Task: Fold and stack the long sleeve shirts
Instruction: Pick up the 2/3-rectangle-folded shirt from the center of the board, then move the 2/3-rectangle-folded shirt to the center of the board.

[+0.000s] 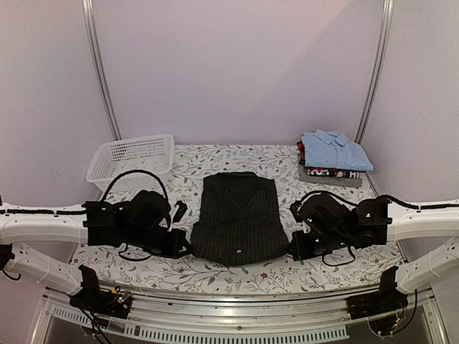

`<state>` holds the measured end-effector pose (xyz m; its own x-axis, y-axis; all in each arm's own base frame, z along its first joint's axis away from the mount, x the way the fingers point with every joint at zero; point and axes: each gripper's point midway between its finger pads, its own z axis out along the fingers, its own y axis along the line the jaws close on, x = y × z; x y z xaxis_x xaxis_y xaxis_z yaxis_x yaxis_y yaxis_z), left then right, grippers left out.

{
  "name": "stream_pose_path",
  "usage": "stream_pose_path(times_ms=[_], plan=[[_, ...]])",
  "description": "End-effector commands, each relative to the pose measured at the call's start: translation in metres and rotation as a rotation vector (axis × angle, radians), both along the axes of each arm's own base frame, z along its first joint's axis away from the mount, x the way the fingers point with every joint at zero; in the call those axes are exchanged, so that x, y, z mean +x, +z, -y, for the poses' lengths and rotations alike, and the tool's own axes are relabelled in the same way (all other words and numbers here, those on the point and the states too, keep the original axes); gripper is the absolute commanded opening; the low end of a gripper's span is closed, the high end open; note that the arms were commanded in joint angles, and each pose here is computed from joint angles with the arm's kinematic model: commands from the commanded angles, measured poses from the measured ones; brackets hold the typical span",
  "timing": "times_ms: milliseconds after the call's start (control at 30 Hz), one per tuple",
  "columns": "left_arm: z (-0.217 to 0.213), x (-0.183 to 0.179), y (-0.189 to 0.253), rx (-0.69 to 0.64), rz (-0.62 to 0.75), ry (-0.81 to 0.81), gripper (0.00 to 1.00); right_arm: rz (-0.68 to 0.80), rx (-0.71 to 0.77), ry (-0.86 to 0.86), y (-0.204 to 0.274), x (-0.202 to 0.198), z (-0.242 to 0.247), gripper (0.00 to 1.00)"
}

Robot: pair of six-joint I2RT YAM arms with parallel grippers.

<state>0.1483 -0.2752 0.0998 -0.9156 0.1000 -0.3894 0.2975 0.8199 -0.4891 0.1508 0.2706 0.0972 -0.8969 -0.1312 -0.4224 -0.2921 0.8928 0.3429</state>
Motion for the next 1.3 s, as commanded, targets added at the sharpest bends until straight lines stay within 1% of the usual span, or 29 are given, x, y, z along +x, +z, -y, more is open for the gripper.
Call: stream_pose_path(times_ms=[0,100,167,233,300,333,367,400,433,467,567,633,667,700,767,800,900,933,967,1000,1133,1167,1200,1267], plan=[[0.003,0.01,0.036,-0.015,0.06,0.025,0.0,0.09,0.062,-0.05,0.06,0.014,-0.005,0.0],[0.009,0.041,0.058,-0.012,0.124,0.032,0.0,0.147,0.084,-0.08,0.088,0.043,-0.007,0.0],[0.017,0.07,0.076,-0.059,0.148,0.02,0.0,0.183,0.108,-0.105,0.101,0.076,-0.009,0.0],[0.021,0.108,0.088,-0.093,0.173,0.018,0.0,0.243,0.127,-0.109,0.112,0.119,-0.008,0.0],[0.018,0.154,0.085,-0.069,0.191,0.044,0.0,0.272,0.17,-0.118,0.119,0.163,-0.009,0.0],[0.014,0.181,0.082,-0.07,0.195,0.064,0.0,0.266,0.151,-0.134,0.107,0.186,-0.01,0.0],[0.015,0.204,0.06,-0.054,0.16,0.07,0.0,0.293,0.148,-0.149,0.108,0.209,-0.008,0.0],[0.016,0.225,0.065,-0.078,0.176,0.078,0.0,0.278,0.148,-0.136,0.098,0.227,-0.012,0.0],[0.018,0.247,0.038,-0.064,0.133,0.084,0.0,0.278,0.161,-0.139,0.095,0.245,-0.014,0.0],[0.018,0.267,0.022,-0.061,0.11,0.096,0.0,0.253,0.142,-0.143,0.072,0.266,-0.016,0.0],[0.019,0.317,-0.022,-0.043,0.039,0.122,0.0,0.234,0.126,-0.169,0.04,0.316,-0.015,0.0],[0.021,0.341,-0.044,-0.027,0.017,0.132,0.0,0.163,0.099,-0.179,-0.012,0.34,-0.012,0.0],[0.023,0.351,-0.05,-0.016,0.02,0.138,0.0,0.141,0.1,-0.178,-0.026,0.346,-0.013,0.0],[0.023,0.358,-0.06,-0.006,0.013,0.142,0.0,0.093,0.084,-0.173,-0.055,0.347,-0.013,0.0],[0.027,0.363,-0.072,-0.009,-0.012,0.143,0.0,0.031,0.069,-0.167,-0.087,0.342,-0.014,0.0],[0.027,0.359,-0.079,-0.01,-0.035,0.142,0.0,0.008,0.062,-0.163,-0.1,0.336,-0.013,0.0],[0.03,0.331,-0.085,-0.015,-0.043,0.13,0.0,-0.028,0.055,-0.171,-0.121,0.307,-0.005,0.0],[0.029,0.318,-0.085,-0.027,-0.048,0.133,0.0,-0.029,0.059,-0.173,-0.118,0.295,-0.001,0.0],[0.029,0.305,-0.081,-0.048,-0.049,0.133,0.0,-0.056,0.039,-0.177,-0.129,0.275,0.006,0.0],[0.027,0.29,-0.081,-0.057,-0.059,0.137,0.0,-0.05,0.039,-0.176,-0.124,0.264,0.009,0.0],[0.023,0.231,-0.058,-0.083,-0.035,0.138,0.0,-0.037,0.024,-0.175,-0.105,0.209,0.018,0.0],[0.02,0.217,-0.054,-0.076,-0.031,0.145,0.0,-0.011,0.043,-0.177,-0.088,0.2,0.018,0.0],[0.015,0.207,-0.048,-0.076,-0.022,0.161,0.0,-0.012,0.042,-0.188,-0.083,0.189,0.02,0.0],[0.008,0.189,-0.038,-0.076,-0.009,0.177,0.0,0.027,0.066,-0.203,-0.058,0.176,0.024,0.0]])
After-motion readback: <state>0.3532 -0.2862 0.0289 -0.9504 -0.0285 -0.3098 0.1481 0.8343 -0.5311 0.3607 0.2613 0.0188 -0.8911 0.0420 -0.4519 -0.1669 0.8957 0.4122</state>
